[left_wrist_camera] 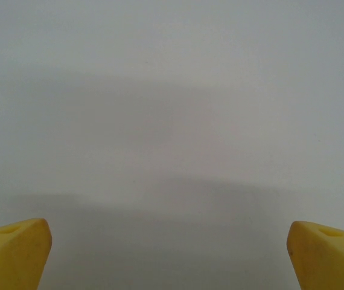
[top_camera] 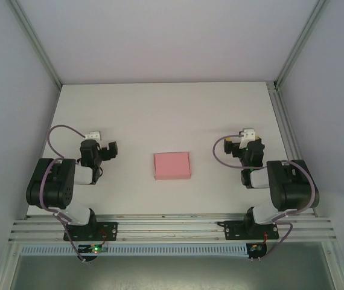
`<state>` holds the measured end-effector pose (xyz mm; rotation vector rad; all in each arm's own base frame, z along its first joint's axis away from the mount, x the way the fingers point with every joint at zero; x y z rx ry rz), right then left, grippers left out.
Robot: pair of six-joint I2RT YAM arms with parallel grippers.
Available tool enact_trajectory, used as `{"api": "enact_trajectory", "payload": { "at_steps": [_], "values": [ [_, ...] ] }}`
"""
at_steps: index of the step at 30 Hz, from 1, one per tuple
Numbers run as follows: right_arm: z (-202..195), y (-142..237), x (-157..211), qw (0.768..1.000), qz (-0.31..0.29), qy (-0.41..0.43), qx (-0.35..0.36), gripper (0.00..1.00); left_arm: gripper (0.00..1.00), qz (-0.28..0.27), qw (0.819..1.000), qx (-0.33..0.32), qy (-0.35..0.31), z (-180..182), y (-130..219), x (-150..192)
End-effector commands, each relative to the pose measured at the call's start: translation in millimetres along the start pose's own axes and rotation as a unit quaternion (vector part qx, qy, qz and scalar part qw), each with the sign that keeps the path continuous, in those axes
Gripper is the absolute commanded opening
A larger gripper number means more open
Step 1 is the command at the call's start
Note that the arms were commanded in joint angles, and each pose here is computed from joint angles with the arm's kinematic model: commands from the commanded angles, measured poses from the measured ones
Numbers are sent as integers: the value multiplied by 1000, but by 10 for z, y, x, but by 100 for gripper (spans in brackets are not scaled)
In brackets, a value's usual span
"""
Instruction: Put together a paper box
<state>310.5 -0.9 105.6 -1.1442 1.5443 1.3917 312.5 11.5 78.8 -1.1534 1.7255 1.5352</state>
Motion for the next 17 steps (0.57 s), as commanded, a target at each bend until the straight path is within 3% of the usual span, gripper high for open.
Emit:
{"api": "enact_trajectory", "payload": {
  "at_steps": [1,17],
  "values": [
    [-56,-47,-262,998,-51,-30,8,98,100,-66,997,29,-25,-99,10,-371],
    [-44,-43,-270,999,-43,-22,9,98,100,-68,997,23,-38,-138,-9,-369]
  ]
}}
Point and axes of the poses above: each hand's point on the last joint's axis, 136 mm out from that joint toward the fingers, its own y axis back along the fingers, its own z axis along the line the jaws close on, x = y × z, the point moved 7 cm from there along y, back along the fingers, and after that the axes turned 6 degrees about y, right-handed, at the moved point
